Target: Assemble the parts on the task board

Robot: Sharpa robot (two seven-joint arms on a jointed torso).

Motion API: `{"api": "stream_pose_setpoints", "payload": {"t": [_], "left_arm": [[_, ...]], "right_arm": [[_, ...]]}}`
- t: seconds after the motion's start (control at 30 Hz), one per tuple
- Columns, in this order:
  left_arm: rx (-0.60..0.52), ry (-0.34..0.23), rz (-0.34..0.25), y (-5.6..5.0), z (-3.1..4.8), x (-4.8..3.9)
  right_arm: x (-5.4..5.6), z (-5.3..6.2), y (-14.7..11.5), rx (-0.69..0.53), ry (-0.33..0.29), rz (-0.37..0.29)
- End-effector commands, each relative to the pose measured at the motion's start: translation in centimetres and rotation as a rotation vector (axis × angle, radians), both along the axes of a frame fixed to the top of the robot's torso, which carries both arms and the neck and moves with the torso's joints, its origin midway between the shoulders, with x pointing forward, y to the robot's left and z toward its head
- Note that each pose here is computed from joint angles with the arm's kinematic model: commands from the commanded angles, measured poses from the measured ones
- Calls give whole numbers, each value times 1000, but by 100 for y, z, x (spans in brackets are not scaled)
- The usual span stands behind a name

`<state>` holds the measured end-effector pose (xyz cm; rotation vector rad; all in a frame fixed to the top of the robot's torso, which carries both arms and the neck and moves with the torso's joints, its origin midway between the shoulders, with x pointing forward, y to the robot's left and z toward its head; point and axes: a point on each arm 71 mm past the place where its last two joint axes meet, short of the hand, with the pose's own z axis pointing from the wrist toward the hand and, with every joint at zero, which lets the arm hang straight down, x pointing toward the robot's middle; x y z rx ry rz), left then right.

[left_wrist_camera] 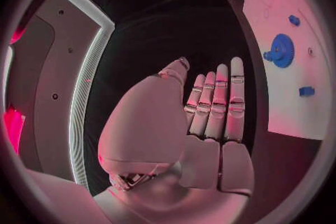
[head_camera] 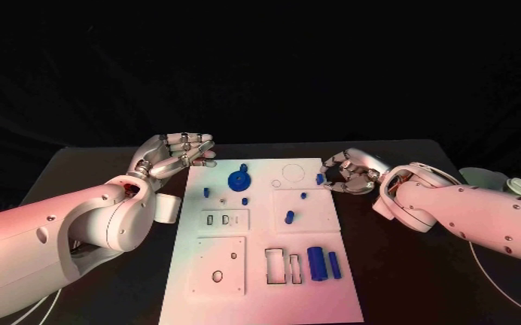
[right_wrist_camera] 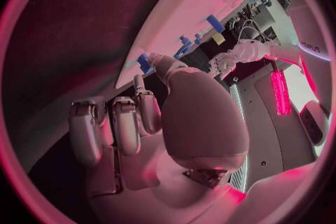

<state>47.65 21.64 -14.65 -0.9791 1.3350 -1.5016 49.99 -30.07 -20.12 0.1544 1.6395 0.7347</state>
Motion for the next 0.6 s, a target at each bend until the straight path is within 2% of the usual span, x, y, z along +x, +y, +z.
{"api": "stream_pose_setpoints", "payload": {"t": [0.03, 0.6], "left_arm": [[-11, -5, -14, -17, 11, -3], [-10, -3, -14, -15, 10, -3]], "right_arm": [[-1, -15, 22, 0, 9, 10], [42, -41, 137, 12, 13, 8]]}}
